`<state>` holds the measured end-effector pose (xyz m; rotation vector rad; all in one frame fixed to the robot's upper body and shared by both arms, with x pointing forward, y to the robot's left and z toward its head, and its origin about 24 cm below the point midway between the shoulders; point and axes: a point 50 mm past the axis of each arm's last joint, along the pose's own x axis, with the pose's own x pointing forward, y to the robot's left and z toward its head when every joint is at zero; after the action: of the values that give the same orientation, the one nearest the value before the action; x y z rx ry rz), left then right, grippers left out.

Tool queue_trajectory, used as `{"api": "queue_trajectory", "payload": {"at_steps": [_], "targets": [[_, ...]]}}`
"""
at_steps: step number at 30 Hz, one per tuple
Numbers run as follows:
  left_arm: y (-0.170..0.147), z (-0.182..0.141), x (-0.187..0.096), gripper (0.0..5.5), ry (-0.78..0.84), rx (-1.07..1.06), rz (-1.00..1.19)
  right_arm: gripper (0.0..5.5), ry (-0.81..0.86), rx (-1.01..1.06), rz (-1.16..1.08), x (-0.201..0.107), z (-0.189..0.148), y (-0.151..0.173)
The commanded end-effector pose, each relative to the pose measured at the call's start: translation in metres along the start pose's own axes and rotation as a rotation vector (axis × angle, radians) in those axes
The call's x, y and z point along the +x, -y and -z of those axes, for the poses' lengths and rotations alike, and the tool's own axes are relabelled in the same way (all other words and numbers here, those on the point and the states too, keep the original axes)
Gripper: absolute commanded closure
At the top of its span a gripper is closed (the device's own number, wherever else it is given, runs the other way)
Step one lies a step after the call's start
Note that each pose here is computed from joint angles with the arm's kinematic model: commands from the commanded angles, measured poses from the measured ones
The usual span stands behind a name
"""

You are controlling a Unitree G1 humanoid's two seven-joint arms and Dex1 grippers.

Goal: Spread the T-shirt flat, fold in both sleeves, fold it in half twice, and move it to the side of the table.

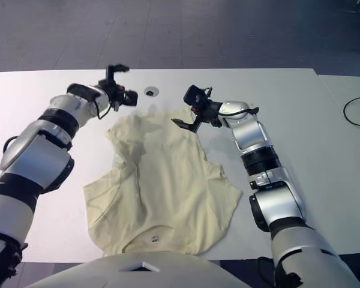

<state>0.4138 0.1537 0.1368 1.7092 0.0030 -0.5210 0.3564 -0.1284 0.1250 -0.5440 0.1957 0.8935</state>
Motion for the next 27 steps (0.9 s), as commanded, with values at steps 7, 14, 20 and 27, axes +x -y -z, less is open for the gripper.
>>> {"api": "queue_trajectory", "payload": {"at_steps": [7,14,20,27], "targets": [[-0.086,0.064,-0.05,0.1,0.009,-0.622,-0.456,0.12,-0.079,0.056,0.261,0.026,0.018,0.028],[-0.067,0.084,-0.087,0.1,-0.077,-0.733,-0.513,0.12,-0.278,0.082,0.293,0.015,0.064,0.027],[-0.061,0.08,-0.107,0.1,-0.124,-0.778,-0.531,0.12,-0.386,0.118,0.358,0.005,0.091,0.021],[-0.055,0.068,-0.104,0.1,-0.114,-0.813,-0.505,0.12,-0.213,0.162,0.474,0.0,0.062,0.047]]}}
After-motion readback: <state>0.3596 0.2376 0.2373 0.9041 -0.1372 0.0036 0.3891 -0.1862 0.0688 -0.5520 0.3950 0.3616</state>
